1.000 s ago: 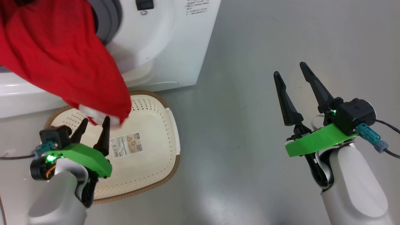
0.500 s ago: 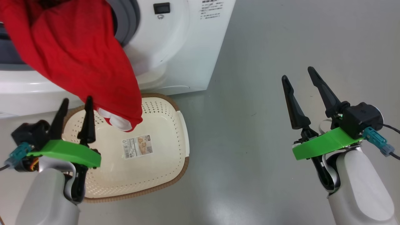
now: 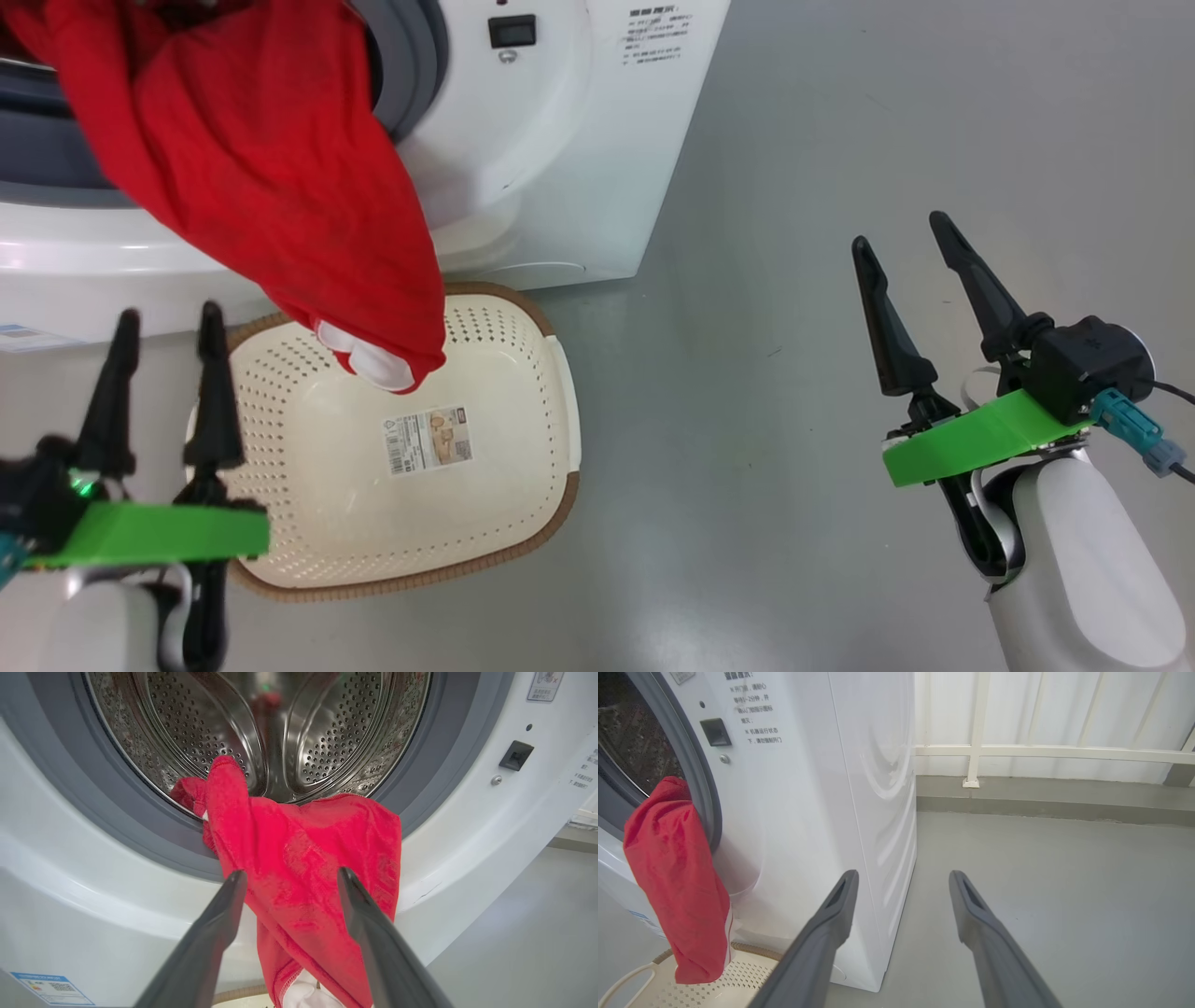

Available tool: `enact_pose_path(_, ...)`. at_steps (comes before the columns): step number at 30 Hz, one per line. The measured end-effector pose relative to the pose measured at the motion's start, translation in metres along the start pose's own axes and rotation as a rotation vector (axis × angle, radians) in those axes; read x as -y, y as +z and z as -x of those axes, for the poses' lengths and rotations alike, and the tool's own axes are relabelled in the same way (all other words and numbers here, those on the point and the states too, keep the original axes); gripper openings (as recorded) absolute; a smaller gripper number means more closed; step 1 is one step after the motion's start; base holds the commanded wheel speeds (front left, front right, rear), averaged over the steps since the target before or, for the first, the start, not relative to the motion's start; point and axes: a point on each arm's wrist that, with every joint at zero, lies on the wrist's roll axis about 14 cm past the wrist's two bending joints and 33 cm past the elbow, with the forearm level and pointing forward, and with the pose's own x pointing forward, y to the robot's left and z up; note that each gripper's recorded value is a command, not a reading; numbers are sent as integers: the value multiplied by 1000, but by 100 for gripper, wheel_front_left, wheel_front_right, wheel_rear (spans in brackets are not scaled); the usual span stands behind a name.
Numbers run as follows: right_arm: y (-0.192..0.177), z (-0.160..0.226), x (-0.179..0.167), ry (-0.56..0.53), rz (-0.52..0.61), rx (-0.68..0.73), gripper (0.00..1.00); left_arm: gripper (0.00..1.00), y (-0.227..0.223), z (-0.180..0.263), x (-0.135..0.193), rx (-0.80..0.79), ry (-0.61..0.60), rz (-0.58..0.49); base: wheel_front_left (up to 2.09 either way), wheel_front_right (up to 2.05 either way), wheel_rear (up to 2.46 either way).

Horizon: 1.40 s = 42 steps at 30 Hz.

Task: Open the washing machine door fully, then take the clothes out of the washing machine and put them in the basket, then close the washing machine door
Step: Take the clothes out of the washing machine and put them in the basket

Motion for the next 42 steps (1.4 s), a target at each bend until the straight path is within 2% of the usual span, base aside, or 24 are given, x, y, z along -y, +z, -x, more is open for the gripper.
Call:
enact_pose_path(8,0,1,1,-2,1,-2,100,100,6,15,0,21,13,-4,0,0,0)
enact_pose_path(18,1,1,0,0,0,1,100,100,-2,13,-2,-8,7,-15,0,0,0)
enact_pose_path(28,-1,1,-1,1,0,-5,100,100,-5,-29,3,-38,-47,-73,0,0,0)
enact_pose_path(35,-9,1,1,-2,-3,-22,100,100,11,-77,4,-46,-54,-145,0,0,0)
enact_pose_path(42,-17,-1,1,-5,-8,-36,100,100,2,-109,1,-169,-30,-198,0,0,0)
